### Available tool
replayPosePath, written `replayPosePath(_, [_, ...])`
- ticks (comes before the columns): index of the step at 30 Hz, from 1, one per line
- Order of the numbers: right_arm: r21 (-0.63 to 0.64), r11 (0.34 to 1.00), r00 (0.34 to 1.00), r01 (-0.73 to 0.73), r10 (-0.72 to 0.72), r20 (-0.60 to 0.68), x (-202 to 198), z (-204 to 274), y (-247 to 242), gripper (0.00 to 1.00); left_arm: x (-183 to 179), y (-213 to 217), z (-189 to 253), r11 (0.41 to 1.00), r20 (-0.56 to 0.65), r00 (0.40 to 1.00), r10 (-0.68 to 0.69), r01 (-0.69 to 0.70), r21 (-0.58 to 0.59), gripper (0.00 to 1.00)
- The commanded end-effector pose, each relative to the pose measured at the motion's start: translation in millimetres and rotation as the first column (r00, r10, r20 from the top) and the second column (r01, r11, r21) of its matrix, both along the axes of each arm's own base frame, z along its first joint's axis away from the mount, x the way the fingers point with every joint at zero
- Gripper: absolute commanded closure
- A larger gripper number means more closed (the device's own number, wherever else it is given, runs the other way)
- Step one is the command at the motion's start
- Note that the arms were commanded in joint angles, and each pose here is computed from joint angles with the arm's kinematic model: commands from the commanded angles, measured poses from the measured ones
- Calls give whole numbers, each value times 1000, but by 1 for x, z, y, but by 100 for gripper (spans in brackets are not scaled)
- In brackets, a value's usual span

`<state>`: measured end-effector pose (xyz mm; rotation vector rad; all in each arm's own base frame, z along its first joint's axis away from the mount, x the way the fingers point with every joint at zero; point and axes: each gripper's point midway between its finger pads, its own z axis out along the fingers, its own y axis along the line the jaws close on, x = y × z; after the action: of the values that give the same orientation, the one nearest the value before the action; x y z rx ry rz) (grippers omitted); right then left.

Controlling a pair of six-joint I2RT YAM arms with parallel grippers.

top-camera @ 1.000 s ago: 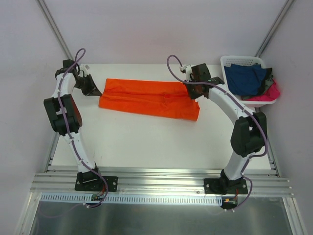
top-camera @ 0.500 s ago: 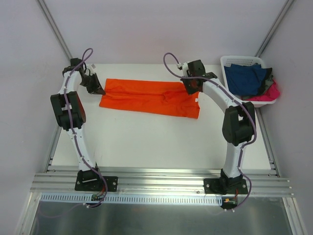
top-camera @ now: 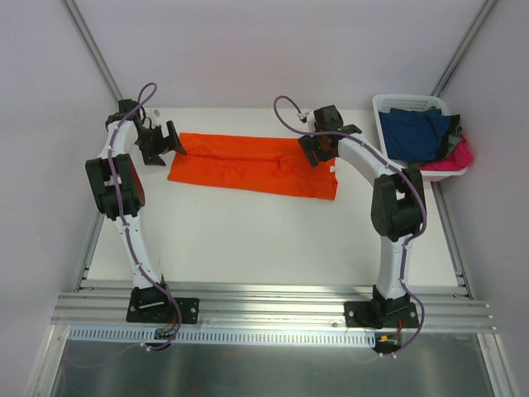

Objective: Fold and stack the t-shirts
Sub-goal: Fold the other side of the tshirt into a rectangle

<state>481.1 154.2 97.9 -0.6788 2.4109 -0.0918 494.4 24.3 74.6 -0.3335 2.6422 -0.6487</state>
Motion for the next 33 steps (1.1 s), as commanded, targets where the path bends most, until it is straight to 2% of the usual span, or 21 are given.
replayPosePath(1, [27,999,990,28,-32,136,7,57,-5,25,-5,-5,29,1000,48,999,-5,6,-22,1])
replayPosePath(7, [109,994,996,6,-16,84,-22,61,7,25,-22,-26,33,996,16,1000,-12,14,-88,1])
replayPosePath(13, [237,971,996,-9,31,-89,-70,34,36,26,-26,-25,17,997,-23,1000,-7,5,-73,1])
replayPosePath(17, [310,951,985,-6,60,-164,-86,21,50,28,-23,-31,15,996,-25,999,-21,19,-86,1])
replayPosePath(25, [335,942,977,20,53,-208,-63,1,62,28,-20,-33,-5,997,-46,997,-54,52,-49,1])
replayPosePath(29, [358,932,978,60,17,-208,-44,0,63,28,-7,-33,10,996,18,997,-81,81,-33,2])
replayPosePath(33, [383,919,973,97,-6,-231,-32,-7,68,28,8,-38,5,994,36,993,-110,110,-1,2])
